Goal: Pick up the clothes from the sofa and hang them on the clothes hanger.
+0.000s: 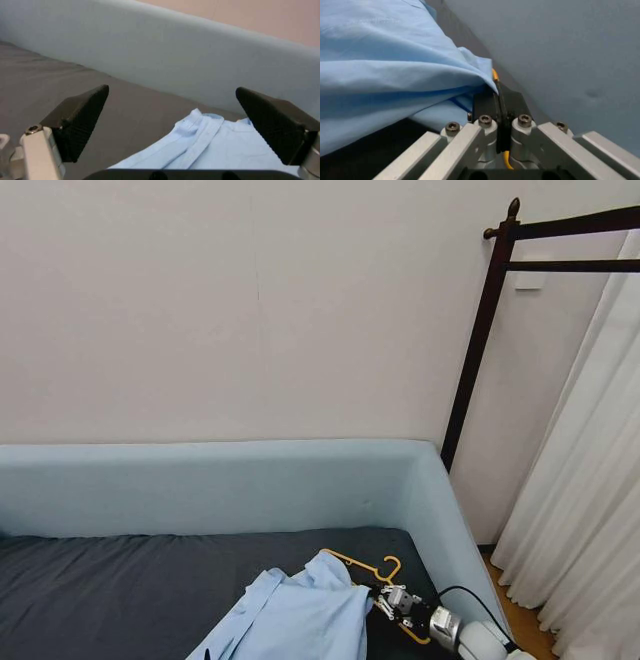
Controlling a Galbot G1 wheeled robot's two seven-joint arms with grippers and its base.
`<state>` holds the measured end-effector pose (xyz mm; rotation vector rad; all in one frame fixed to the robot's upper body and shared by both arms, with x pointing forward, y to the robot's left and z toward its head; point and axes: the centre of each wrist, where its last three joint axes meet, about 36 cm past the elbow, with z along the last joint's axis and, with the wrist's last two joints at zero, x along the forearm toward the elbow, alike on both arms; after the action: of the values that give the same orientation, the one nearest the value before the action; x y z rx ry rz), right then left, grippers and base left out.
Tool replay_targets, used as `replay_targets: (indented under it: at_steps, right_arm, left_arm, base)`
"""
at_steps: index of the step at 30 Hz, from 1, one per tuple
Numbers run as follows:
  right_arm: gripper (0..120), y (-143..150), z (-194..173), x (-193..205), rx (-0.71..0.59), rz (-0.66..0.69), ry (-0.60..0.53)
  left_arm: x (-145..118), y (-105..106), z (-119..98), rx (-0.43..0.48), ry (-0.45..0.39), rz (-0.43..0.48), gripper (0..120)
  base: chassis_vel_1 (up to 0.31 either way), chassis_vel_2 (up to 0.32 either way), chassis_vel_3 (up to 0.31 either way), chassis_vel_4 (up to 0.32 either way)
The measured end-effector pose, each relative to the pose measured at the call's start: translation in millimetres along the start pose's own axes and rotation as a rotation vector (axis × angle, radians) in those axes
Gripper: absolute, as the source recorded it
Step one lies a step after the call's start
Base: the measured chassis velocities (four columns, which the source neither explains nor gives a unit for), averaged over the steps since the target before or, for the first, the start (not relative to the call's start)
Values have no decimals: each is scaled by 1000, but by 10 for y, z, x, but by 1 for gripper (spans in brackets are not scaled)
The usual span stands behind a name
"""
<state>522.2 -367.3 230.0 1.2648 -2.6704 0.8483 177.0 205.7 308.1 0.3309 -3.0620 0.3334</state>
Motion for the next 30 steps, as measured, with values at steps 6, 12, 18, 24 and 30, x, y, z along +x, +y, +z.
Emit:
replay_targets:
  at_steps: [6, 12, 18, 24, 30]
  right_arm:
    - [0, -390, -62, 179, 67, 1, 34]
    - [12, -112, -174, 421, 48, -49, 56]
    - [35, 113, -501, 746, -47, -7, 74]
    - [53, 99, -1008, 876, -188, 106, 51]
    - [75, 214, -1859, 479, -509, 263, 229]
  left_arm:
    - [15, 30, 44, -2, 8, 1, 100]
    - [14, 26, 97, 1, 15, 8, 100]
    - [-37, 40, 110, -6, 13, 20, 100]
    - [-51, 61, 107, -14, 13, 28, 100]
    - [-12, 84, 131, -27, 21, 33, 100]
  base:
    - [0, 0, 0, 0]
    - [0, 0, 0, 0]
    - [0, 0, 0, 0]
    - [0, 0, 0, 0]
    - [0, 0, 0, 0]
